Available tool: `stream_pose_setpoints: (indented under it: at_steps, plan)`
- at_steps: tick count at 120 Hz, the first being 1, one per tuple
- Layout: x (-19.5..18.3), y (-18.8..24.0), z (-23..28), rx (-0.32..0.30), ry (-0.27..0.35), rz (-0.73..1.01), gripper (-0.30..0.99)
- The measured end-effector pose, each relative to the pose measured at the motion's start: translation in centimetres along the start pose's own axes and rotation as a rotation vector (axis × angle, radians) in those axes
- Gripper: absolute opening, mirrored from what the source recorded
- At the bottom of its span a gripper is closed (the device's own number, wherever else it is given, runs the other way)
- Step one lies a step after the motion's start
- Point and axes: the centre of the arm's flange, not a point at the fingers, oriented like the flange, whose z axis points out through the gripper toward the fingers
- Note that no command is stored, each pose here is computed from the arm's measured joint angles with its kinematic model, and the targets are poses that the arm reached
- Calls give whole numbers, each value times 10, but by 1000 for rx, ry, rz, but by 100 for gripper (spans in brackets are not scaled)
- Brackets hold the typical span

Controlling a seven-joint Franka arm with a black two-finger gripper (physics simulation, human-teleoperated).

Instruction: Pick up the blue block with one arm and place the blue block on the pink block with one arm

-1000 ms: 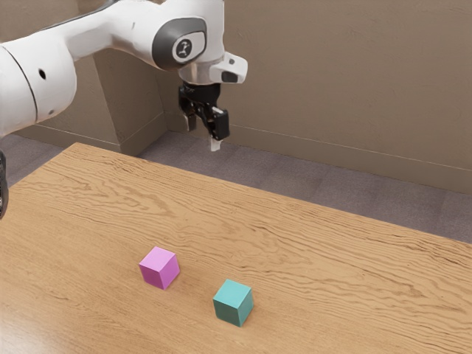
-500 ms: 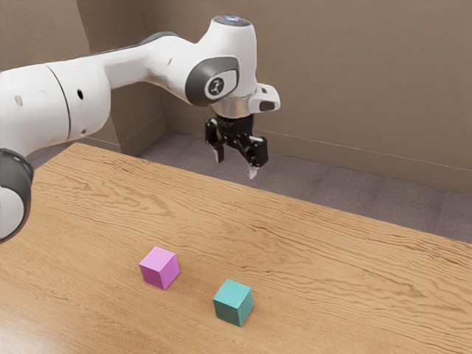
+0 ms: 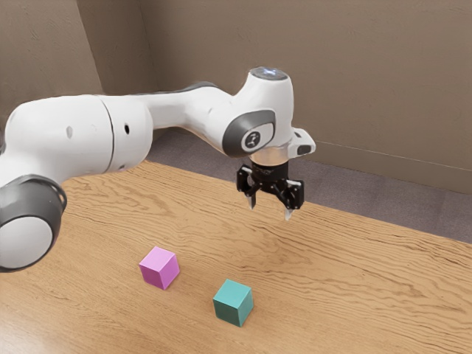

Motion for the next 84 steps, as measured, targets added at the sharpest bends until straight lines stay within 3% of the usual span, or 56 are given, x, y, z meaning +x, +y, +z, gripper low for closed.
stream_pose_setpoints:
  at_steps: [39, 59, 84]
  plan:
    - [-24, 2, 43, -32, -38, -158, 62]
    - [-46, 27, 44, -47, -19, -138, 61]
    - [-79, 3, 64, -49, -26, -173, 61]
